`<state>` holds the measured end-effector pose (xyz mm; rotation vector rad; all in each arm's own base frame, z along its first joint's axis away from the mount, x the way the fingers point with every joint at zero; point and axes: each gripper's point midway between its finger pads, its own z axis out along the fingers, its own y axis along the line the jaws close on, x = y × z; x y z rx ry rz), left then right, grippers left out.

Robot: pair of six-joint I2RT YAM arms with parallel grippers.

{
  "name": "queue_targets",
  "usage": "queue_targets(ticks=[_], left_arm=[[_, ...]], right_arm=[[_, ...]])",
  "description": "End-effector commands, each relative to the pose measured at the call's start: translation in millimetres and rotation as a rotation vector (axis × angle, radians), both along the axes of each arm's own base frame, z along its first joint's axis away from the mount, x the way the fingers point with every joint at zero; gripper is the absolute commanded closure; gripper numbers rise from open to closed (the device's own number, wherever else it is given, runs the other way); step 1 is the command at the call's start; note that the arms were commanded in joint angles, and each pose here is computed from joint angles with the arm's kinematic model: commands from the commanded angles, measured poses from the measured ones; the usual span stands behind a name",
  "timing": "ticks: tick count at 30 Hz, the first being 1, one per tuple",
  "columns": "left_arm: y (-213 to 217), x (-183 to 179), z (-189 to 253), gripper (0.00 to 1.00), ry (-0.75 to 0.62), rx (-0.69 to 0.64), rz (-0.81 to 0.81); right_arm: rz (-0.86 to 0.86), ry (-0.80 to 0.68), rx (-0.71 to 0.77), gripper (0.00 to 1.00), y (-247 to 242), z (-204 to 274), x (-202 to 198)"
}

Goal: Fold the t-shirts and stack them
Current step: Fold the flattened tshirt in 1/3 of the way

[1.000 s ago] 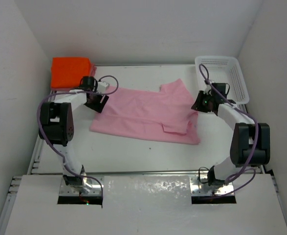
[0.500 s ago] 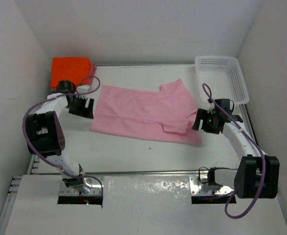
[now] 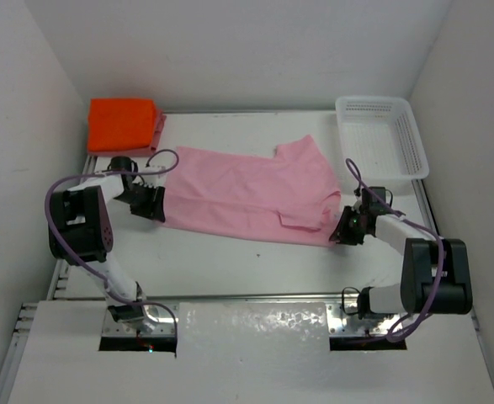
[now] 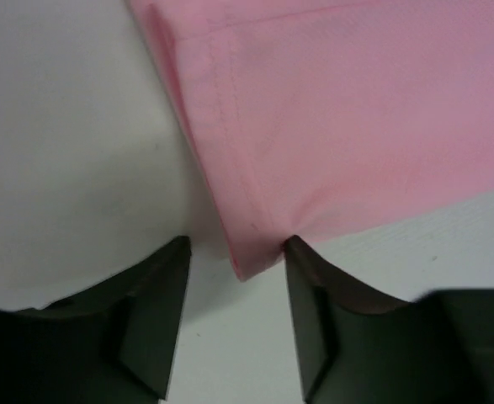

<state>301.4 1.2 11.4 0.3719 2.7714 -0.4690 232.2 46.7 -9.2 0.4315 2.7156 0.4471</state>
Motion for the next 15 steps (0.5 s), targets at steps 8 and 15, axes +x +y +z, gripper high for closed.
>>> queue_targets(ticks=[8, 15], left_arm=[[-5, -18, -13, 1.0, 0.033, -0.005, -0.076], [16, -72, 12, 1.0, 0.072, 0.145, -0.162]], right_arm=[[-0.033, -0.012, -0.018, 1.0, -5, 2, 5], [-0.017, 0.092, 0.022, 1.0, 4, 7, -40]])
